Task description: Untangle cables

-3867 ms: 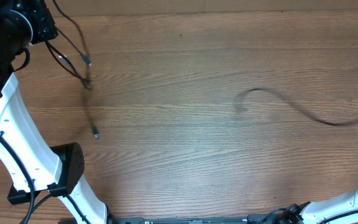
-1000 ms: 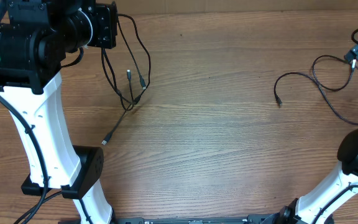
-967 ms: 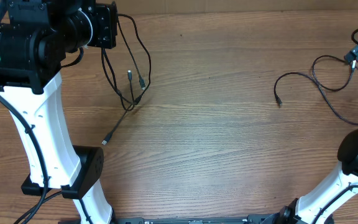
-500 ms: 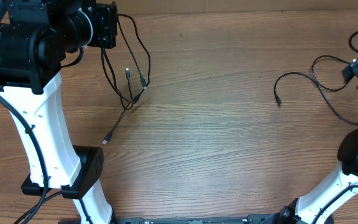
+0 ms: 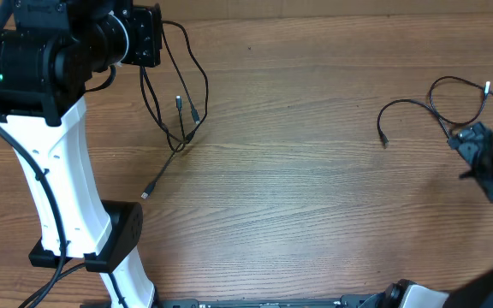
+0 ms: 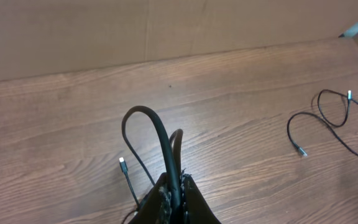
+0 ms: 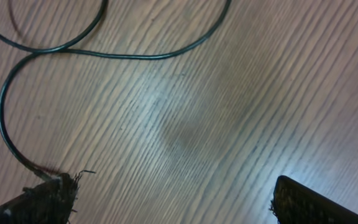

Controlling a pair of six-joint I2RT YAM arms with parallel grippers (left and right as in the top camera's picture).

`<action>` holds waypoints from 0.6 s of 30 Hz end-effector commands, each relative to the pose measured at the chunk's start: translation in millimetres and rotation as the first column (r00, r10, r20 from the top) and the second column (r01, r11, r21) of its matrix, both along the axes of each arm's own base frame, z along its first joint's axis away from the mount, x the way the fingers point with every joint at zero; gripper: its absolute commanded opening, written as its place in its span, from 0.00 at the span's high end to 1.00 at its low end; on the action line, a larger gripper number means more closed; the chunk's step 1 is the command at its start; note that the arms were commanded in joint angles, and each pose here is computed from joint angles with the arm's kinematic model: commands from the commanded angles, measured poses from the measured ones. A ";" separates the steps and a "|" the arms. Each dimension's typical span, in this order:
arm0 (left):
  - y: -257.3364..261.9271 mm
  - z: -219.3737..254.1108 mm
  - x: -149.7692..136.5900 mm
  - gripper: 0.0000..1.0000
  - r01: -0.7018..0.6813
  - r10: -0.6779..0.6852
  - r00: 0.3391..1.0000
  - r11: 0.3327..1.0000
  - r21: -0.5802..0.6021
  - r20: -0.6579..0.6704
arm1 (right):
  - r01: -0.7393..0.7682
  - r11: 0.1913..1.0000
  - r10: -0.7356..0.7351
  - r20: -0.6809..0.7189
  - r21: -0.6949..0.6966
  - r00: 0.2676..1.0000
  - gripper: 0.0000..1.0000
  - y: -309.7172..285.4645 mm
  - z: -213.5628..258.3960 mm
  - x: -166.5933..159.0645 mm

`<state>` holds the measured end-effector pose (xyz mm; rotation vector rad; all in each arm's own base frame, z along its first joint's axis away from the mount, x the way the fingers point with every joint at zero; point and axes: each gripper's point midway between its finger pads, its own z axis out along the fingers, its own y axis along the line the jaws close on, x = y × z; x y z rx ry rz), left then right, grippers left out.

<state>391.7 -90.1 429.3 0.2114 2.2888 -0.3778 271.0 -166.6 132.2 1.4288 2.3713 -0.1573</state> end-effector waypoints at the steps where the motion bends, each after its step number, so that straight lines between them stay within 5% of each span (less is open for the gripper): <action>1: -2.6 -3.8 -0.7 0.96 0.024 -0.023 1.000 0.999 0.022 -0.007 | 0.112 0.992 -0.109 -0.060 0.057 0.992 0.00 -0.6 -43.7 -27.9; 7: -2.9 -11.1 1.7 0.96 0.024 -0.023 0.999 0.999 0.025 -0.033 | 0.205 0.975 -0.194 -0.119 0.091 0.974 0.00 -9.2 -89.4 -51.7; 13: -3.0 -11.3 1.7 0.95 0.024 -0.023 0.999 0.999 0.024 -0.034 | 0.217 0.972 -0.209 -0.090 0.088 0.974 0.00 -24.1 -110.0 -36.2; 18: -3.0 -11.3 1.7 0.96 0.024 -0.023 0.999 0.999 0.023 -0.034 | 0.214 0.972 -0.206 -0.090 0.094 0.974 0.27 -26.9 -121.1 -30.6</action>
